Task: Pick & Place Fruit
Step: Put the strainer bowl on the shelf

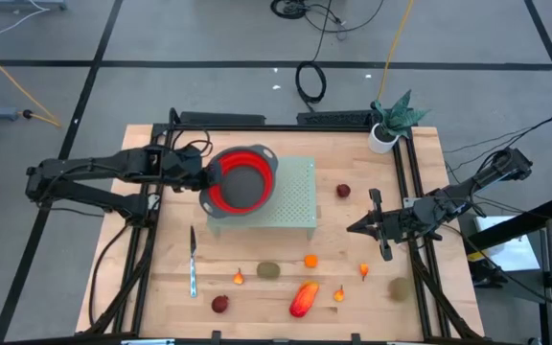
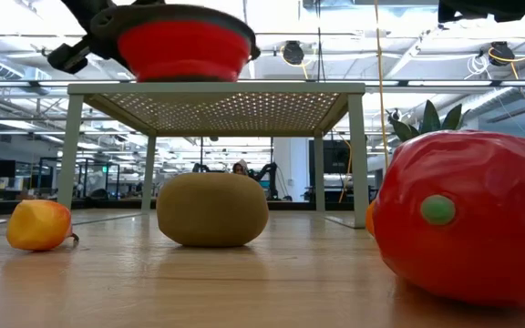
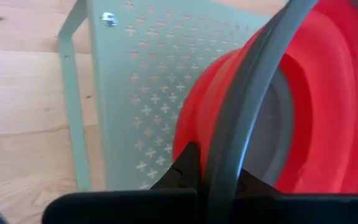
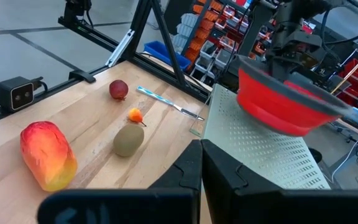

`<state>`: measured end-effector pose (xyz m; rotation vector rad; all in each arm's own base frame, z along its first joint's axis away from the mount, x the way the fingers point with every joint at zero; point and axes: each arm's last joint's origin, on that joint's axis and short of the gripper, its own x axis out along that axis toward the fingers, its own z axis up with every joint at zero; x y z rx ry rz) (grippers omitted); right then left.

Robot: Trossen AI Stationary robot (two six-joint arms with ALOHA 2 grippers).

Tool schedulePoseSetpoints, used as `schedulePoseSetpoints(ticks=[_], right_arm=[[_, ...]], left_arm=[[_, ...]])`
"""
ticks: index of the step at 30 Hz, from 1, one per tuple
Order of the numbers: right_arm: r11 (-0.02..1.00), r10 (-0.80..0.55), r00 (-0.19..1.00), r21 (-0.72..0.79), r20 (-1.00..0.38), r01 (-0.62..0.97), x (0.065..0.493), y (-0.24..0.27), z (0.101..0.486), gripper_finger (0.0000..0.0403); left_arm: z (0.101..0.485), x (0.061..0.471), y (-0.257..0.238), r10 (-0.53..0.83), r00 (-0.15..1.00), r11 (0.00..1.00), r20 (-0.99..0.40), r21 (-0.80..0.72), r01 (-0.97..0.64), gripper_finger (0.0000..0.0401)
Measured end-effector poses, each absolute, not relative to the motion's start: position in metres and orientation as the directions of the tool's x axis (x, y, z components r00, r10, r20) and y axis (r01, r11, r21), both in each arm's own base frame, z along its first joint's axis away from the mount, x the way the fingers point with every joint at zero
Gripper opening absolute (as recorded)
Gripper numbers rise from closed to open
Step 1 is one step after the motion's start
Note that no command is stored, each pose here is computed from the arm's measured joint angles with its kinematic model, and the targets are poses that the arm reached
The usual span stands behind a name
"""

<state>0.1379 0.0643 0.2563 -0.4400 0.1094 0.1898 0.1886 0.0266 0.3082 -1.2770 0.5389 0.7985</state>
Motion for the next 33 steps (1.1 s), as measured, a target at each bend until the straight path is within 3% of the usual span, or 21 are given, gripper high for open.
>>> schedulePoseSetpoints(ticks=[33], right_arm=[[0.887,0.159,0.976,-0.413,-0.147,-0.206,0.1378,0.0643,0.2561,0.0]], left_arm=[[0.3077,0.1884,0.0254,0.183,0.629,0.083,-0.755,-0.626,-0.776,0.0]])
